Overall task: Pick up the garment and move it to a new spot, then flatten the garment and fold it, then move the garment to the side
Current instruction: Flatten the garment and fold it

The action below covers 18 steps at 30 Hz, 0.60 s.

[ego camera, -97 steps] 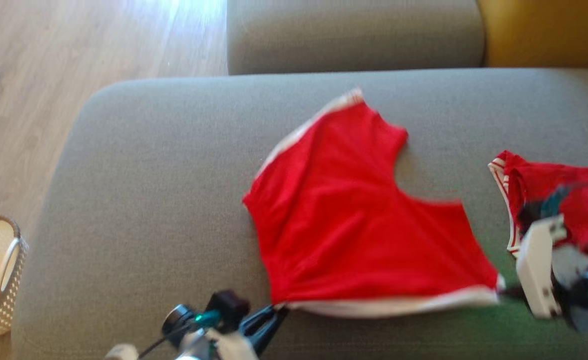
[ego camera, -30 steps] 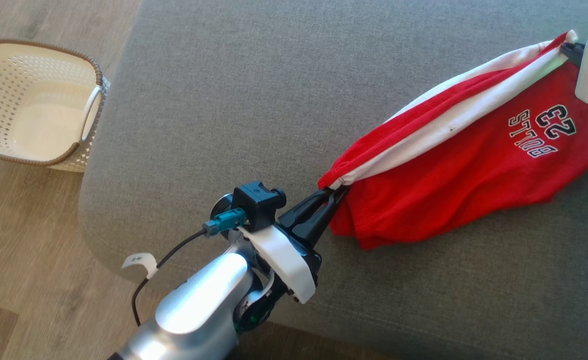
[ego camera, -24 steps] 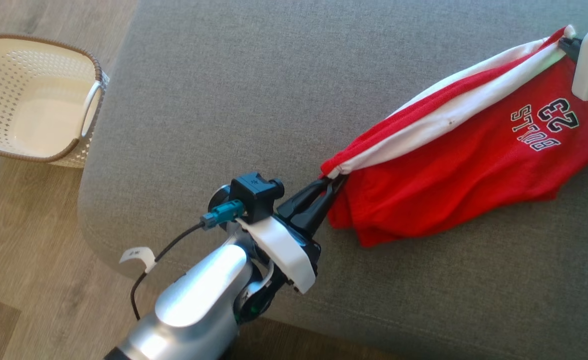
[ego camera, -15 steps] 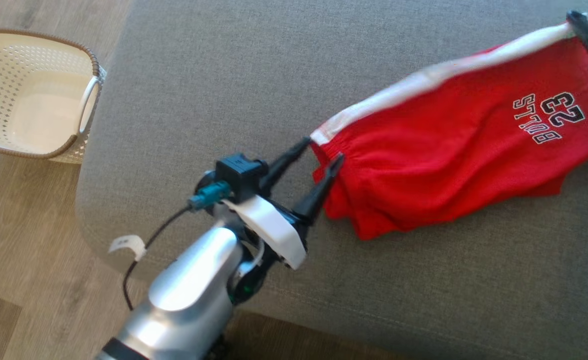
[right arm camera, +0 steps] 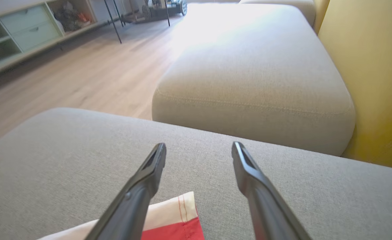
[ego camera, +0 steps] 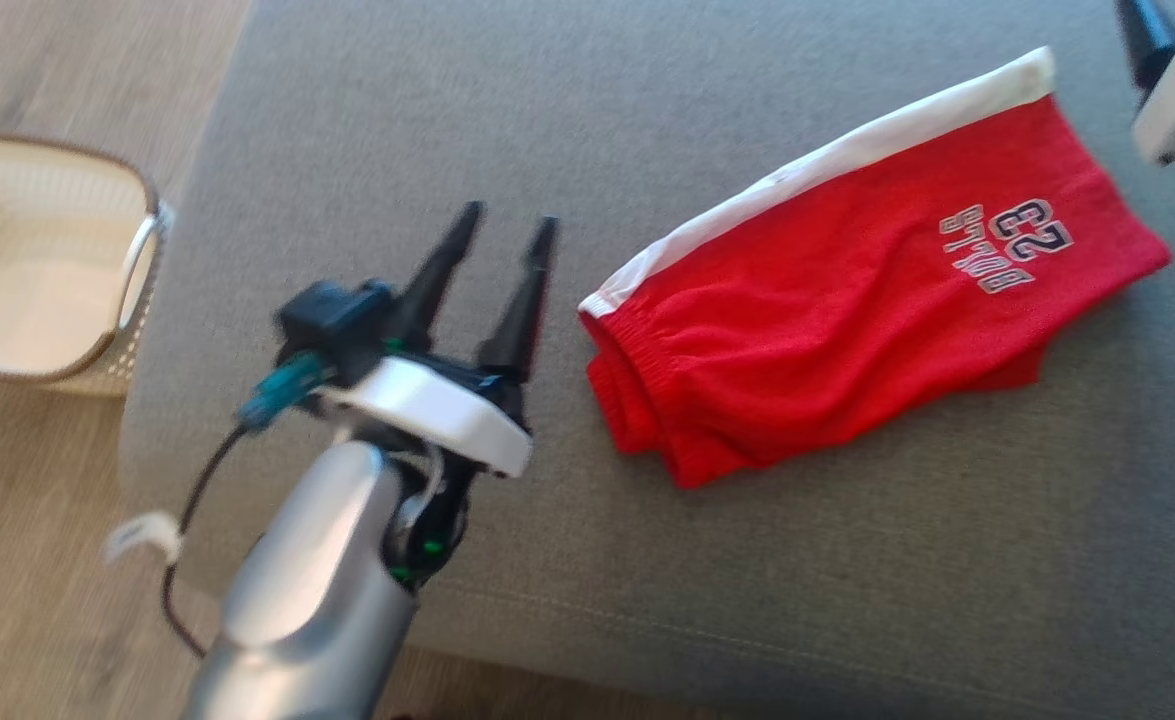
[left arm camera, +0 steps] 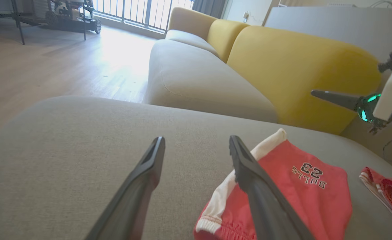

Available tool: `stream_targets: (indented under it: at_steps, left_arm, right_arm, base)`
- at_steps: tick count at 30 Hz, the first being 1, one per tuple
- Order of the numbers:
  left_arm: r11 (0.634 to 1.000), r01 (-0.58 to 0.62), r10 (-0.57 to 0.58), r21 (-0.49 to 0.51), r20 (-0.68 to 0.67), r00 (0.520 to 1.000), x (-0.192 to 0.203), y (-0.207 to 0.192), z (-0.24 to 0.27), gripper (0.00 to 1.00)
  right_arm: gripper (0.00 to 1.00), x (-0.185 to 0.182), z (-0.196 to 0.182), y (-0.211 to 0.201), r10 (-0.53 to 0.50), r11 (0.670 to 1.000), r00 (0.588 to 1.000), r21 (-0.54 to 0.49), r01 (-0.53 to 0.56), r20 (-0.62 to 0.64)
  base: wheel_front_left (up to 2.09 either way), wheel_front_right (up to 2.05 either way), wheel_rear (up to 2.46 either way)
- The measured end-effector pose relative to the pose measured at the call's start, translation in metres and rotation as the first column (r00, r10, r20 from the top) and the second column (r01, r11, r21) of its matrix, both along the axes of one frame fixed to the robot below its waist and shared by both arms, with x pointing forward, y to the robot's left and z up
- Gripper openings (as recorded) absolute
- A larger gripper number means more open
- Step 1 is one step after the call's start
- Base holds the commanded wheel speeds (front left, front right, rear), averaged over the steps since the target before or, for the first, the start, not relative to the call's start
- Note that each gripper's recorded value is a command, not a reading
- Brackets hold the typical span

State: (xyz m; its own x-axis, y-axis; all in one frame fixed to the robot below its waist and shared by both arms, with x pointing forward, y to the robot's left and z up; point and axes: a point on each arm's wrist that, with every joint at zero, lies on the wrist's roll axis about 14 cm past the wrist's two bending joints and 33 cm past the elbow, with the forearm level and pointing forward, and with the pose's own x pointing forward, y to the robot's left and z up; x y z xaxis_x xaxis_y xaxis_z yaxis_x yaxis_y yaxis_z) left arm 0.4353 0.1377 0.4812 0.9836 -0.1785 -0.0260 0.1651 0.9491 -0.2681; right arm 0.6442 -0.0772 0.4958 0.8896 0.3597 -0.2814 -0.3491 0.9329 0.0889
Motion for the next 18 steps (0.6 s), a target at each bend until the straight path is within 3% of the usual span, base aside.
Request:
stream_targets:
  at_steps: [6, 10, 13, 18]
  left_arm:
    - [0.990, -0.133, 0.139, -0.054, 0.115, 0.984, -0.015, 0.028, 0.039, 1.00]
    - [0.972, -0.200, 0.222, -0.125, 0.204, 0.953, -0.029, 0.039, 0.074, 1.00]
    - [0.960, -0.239, 0.265, -0.143, 0.204, 0.942, -0.038, 0.043, 0.078, 1.00]
    - [0.955, -0.267, 0.285, -0.128, 0.146, 0.947, -0.054, 0.038, 0.058, 1.00]
  right_arm:
    - [1.00, -0.037, 0.041, -0.013, -0.026, 0.996, 0.975, 0.088, 0.006, 0.221]
    - [1.00, -0.079, 0.071, -0.027, -0.025, 0.996, 0.920, 0.084, -0.008, 0.392]
    - [1.00, -0.107, 0.077, -0.041, -0.018, 1.000, 0.891, 0.031, 0.005, 0.454]
    - [1.00, -0.150, 0.085, -0.063, -0.083, 0.997, 0.855, 0.035, 0.075, 0.513]
  base:
    - [0.00, 0.00, 0.00]
    - [0.00, 0.00, 0.00]
    - [0.00, 0.00, 0.00]
    - [0.00, 0.00, 0.00]
